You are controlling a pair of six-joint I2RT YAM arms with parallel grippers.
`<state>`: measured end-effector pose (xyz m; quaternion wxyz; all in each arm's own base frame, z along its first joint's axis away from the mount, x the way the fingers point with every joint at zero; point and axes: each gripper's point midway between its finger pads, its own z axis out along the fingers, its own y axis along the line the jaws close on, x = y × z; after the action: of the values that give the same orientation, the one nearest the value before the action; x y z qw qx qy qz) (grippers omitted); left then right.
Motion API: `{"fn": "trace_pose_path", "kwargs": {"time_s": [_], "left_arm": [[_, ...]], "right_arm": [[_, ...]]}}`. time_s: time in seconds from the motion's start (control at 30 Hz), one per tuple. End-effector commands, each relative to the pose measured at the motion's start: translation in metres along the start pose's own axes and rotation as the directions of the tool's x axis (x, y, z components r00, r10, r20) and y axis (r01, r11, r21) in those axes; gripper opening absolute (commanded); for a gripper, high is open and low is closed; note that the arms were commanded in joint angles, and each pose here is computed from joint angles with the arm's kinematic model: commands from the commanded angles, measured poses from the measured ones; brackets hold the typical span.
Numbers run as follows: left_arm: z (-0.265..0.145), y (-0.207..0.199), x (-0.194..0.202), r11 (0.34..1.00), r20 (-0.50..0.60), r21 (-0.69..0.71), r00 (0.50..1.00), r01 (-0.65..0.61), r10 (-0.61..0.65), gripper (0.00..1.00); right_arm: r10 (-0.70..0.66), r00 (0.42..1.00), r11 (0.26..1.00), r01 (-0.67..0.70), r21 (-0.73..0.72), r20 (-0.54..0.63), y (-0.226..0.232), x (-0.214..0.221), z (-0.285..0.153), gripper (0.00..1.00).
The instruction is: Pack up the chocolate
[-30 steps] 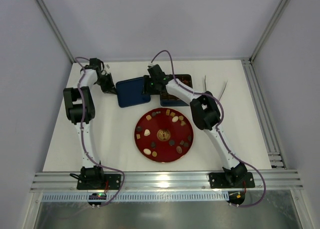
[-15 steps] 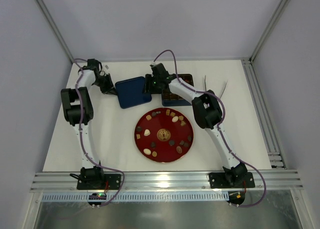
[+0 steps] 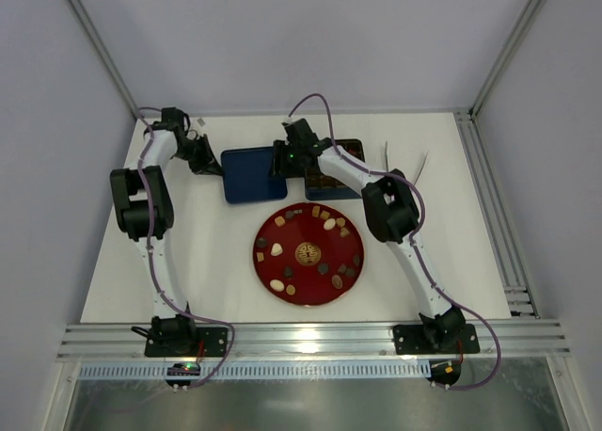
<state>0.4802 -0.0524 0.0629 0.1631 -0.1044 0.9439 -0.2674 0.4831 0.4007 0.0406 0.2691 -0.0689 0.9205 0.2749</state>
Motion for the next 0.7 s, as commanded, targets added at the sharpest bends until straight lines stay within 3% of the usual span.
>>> {"fn": "trace_pose_path", "kwargs": {"time_s": [0.0,0.2,0.67], "left_arm": [[-0.033,-0.032,-0.013,0.995,0.065,0.087,0.997,-0.055,0.05,0.0],[-0.034,-0.032,-0.012,0.993,0.059,0.105,0.997,-0.047,0.041,0.0],[-0.044,-0.037,-0.014,0.991,0.075,0.125,0.996,-0.052,0.043,0.0]], "right_arm": [[-0.035,0.996,0.997,0.041,-0.067,0.085,0.033,-0.035,-0.033,0.55],[-0.014,0.995,0.993,0.025,-0.117,0.095,0.042,-0.036,-0.04,0.56],[0.089,0.979,0.907,-0.004,-0.422,0.182,0.102,-0.08,-0.116,0.54]]}}
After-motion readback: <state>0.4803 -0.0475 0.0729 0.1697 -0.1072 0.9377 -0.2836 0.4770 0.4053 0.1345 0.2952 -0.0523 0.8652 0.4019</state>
